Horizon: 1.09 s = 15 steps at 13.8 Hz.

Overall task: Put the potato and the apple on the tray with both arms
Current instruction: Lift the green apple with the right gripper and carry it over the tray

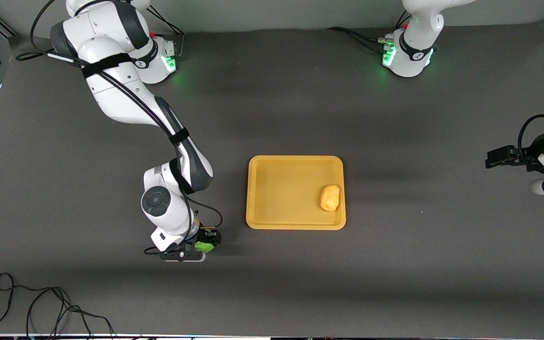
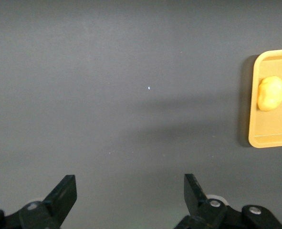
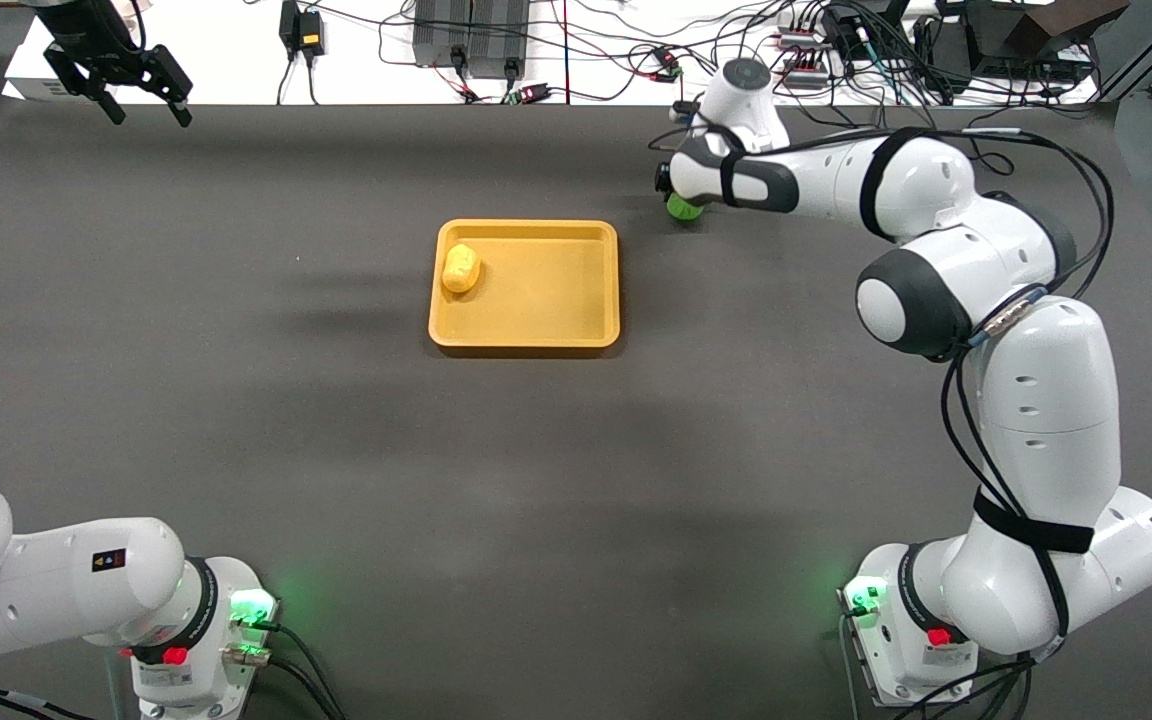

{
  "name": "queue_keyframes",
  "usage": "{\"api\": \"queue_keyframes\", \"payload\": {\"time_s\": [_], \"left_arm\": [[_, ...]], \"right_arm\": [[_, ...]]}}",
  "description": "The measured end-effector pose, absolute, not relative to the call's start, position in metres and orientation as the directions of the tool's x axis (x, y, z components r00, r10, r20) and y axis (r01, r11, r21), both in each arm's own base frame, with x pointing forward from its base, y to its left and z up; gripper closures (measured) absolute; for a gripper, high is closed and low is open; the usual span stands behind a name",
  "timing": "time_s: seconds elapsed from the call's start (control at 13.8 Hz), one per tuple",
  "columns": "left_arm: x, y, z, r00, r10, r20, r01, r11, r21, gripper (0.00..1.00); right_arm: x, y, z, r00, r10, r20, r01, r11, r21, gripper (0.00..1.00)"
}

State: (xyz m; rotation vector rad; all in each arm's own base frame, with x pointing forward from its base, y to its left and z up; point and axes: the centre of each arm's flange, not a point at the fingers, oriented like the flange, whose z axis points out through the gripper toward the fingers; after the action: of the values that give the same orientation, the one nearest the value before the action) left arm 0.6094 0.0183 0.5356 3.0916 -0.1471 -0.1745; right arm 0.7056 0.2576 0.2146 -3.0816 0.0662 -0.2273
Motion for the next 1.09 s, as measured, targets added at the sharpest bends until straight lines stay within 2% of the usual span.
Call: {"api": "queue_keyframes", "payload": {"time_s": [0.29,0.58,0.8,1.09], "left_arm": [[0.607,0.018,0.536,0.983,-0.15,-0.11,-0.145,-0.988,0.053,0.0],[0.592,0.018,0.534,0.977,-0.195,-0.092,-0.192,-0.981,0.043,0.0],[0.584,0.016,0.525,0.975,-0.195,-0.103,-0.192,-0.981,0.04,0.0],[0.578,0.014,0.526,0.975,-0.198,-0.104,-0.195,-0.98,0.037,0.0]], "right_arm": [[0.705,0.259,0.342,0.994,-0.034,0.103,-0.03,-0.999,-0.034,0.26],[0.665,0.264,0.453,0.999,-0.004,0.049,-0.003,-1.0,-0.021,0.26],[0.618,0.333,0.489,0.999,0.027,0.044,0.028,-0.999,-0.031,0.26],[0.551,0.457,0.479,0.998,-0.033,0.046,-0.031,-0.999,-0.044,0.26]]}}
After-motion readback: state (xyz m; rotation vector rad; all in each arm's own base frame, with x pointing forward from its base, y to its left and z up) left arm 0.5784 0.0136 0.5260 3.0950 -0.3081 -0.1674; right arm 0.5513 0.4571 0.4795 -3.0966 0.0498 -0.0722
